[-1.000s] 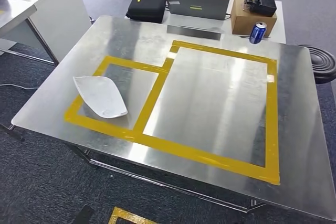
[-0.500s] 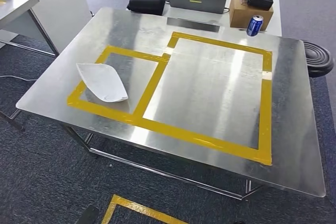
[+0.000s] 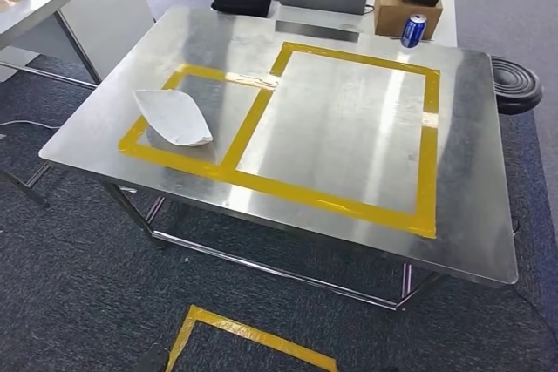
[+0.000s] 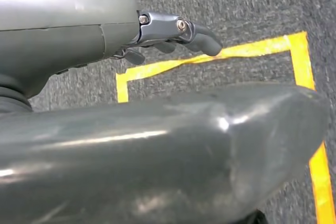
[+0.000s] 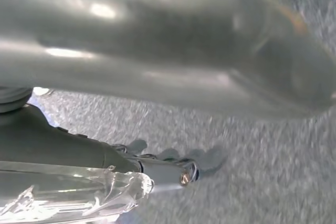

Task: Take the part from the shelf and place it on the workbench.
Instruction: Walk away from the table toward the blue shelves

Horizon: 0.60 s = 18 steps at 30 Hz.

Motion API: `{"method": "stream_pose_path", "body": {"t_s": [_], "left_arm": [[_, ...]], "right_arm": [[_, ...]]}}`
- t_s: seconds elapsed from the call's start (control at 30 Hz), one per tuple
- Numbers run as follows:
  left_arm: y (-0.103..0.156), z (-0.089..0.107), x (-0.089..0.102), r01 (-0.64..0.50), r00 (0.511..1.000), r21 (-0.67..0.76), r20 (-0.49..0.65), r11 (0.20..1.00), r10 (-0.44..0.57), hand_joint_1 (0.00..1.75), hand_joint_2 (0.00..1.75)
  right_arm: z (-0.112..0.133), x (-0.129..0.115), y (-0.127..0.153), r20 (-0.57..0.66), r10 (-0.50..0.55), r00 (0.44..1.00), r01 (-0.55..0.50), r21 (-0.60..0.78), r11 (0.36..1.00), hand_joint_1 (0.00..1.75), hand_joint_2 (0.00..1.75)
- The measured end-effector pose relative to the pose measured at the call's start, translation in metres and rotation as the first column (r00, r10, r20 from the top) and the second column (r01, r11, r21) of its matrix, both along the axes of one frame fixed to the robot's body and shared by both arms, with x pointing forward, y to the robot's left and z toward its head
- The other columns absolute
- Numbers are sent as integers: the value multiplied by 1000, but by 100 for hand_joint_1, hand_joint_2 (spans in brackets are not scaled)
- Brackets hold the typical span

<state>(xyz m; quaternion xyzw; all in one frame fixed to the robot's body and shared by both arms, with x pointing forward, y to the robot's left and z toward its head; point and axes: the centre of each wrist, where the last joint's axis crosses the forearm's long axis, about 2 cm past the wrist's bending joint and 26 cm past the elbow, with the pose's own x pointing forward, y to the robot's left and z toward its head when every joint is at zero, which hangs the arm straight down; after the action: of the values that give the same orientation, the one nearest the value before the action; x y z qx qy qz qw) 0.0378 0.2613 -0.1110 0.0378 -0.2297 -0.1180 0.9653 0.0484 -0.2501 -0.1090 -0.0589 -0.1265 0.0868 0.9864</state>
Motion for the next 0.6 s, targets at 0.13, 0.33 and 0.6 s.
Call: {"method": "stream_pose_path", "body": {"t_s": [0.13, 0.33, 0.6], "left_arm": [[-1, 0, 0, 8, 1000, -29, 3, 1000, -8, 0, 0], [-3, 0, 2, 11, 1000, -56, 12, 998, -10, 0, 0], [-5, 1, 6, -7, 1000, -92, -9, 996, 6, 0, 0]], "right_arm": [[0, 0, 2, 35, 12, 999, -13, 23, 1000, 0, 0], [0, 1, 4, 51, 31, 998, -32, 32, 999, 0, 0], [0, -2, 6, 39, 43, 998, -45, 35, 998, 0, 0]]}}
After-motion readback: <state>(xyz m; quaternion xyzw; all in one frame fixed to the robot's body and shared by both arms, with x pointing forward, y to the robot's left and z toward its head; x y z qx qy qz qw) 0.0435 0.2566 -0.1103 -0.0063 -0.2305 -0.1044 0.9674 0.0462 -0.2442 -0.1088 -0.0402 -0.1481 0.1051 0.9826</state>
